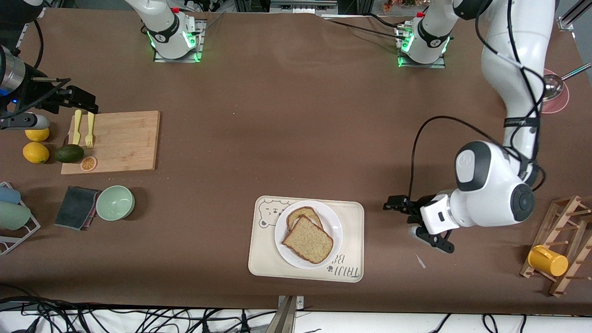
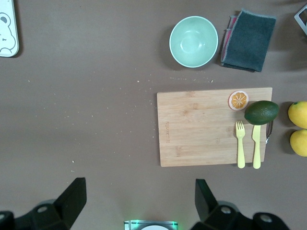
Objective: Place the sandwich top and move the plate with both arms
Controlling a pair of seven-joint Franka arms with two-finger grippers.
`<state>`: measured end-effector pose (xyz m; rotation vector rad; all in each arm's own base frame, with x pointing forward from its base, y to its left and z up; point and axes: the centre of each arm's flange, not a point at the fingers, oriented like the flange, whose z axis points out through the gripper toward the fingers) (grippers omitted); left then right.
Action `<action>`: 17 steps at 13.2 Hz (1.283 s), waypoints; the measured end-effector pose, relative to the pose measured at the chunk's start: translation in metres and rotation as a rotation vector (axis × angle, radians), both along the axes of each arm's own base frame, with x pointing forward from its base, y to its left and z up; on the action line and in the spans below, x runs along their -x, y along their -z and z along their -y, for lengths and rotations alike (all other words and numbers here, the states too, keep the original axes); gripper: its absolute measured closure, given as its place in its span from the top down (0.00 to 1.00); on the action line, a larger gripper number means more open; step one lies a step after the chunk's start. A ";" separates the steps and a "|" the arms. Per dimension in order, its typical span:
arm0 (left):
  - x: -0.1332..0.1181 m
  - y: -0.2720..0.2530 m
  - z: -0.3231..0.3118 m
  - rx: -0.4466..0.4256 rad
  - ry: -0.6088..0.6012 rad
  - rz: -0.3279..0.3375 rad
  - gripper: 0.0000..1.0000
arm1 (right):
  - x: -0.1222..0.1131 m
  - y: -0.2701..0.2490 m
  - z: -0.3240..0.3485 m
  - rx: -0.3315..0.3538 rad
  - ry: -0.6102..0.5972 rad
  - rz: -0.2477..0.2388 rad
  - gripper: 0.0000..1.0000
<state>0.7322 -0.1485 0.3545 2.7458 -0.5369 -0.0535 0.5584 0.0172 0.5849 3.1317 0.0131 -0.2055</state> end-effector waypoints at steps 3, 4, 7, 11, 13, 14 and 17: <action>0.028 -0.078 -0.003 -0.197 0.019 -0.021 1.00 | 0.000 0.000 0.000 0.000 0.000 0.000 1.00; 0.040 -0.107 -0.002 -0.239 0.005 -0.030 1.00 | 0.000 0.000 0.000 0.000 0.000 0.000 1.00; 0.076 -0.189 -0.001 -0.278 -0.046 -0.006 1.00 | 0.000 0.000 0.000 0.000 0.000 0.000 1.00; 0.116 -0.260 -0.020 -0.290 -0.088 0.067 1.00 | 0.000 0.000 0.000 0.000 0.000 0.000 1.00; 0.134 -0.268 -0.040 -0.306 -0.124 0.068 1.00 | 0.000 0.000 0.000 0.000 0.000 0.000 1.00; 0.142 -0.269 -0.052 -0.311 -0.145 0.076 1.00 | 0.000 0.000 0.000 0.000 0.000 0.000 1.00; 0.164 -0.253 -0.068 -0.313 -0.177 0.100 1.00 | 0.000 0.000 0.000 0.000 0.000 0.000 1.00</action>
